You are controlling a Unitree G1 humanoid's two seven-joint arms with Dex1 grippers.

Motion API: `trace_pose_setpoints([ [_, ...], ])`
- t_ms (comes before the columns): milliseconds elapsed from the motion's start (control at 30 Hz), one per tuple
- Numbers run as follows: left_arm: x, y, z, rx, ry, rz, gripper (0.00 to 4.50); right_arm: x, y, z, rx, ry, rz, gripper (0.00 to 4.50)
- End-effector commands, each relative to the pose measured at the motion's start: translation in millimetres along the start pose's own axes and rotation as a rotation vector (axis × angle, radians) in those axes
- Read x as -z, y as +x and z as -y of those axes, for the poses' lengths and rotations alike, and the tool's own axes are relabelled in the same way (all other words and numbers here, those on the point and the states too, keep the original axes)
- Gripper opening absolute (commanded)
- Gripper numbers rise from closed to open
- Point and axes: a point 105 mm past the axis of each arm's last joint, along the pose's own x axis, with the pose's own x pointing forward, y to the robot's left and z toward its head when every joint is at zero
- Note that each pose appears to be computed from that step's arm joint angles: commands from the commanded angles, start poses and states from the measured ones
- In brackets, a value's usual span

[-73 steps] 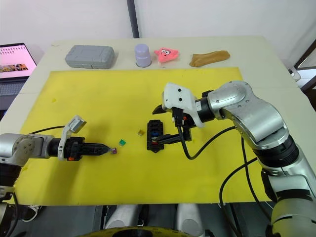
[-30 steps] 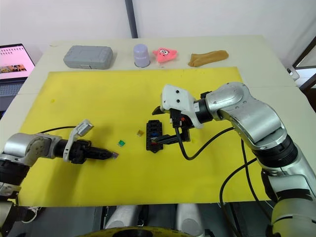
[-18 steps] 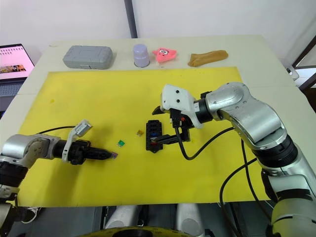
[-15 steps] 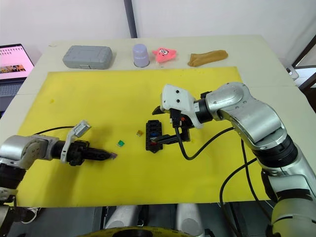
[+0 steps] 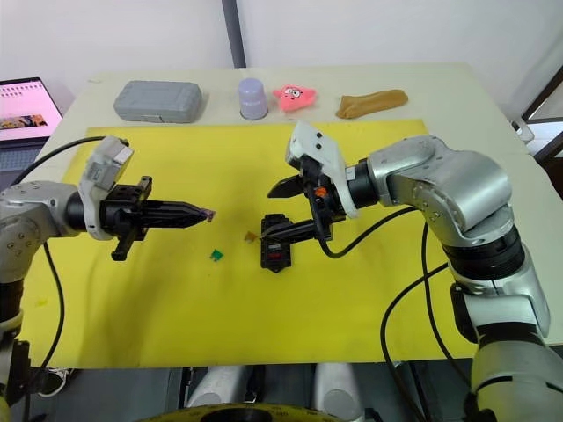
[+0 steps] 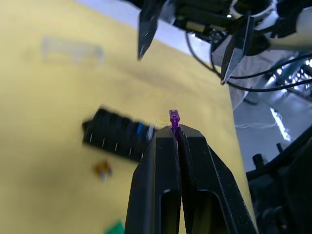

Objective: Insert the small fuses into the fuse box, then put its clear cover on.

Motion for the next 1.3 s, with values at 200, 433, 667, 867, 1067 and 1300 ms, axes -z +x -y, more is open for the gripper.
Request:
trace_pose_setpoints([
  [200, -10, 16, 8, 0.036, 0.12, 0.019, 0.0, -24, 9, -12, -0.081, 0.06, 0.075, 3.24],
  [433, -14, 20, 8, 0.045, 0.133, 0.035, 0.0, -28, 18, -12, -0.109, 0.086, 0.08, 2.99],
  [667, -15, 21, 9, 0.044, 0.138, 0.036, 0.0, -29, 22, -11, -0.11, 0.088, 0.076, 2.02],
  [867, -16, 21, 9, 0.044, 0.139, 0.039, 0.0, -27, 26, -11, -0.115, 0.087, 0.068, 2.02],
  [1067, -15, 21, 9, 0.043, 0.137, 0.036, 0.0, -27, 28, -11, -0.119, 0.086, 0.067, 1.79],
  [1300, -14, 20, 8, 0.038, 0.133, 0.034, 0.0, -28, 29, -11, -0.121, 0.082, 0.068, 0.07],
])
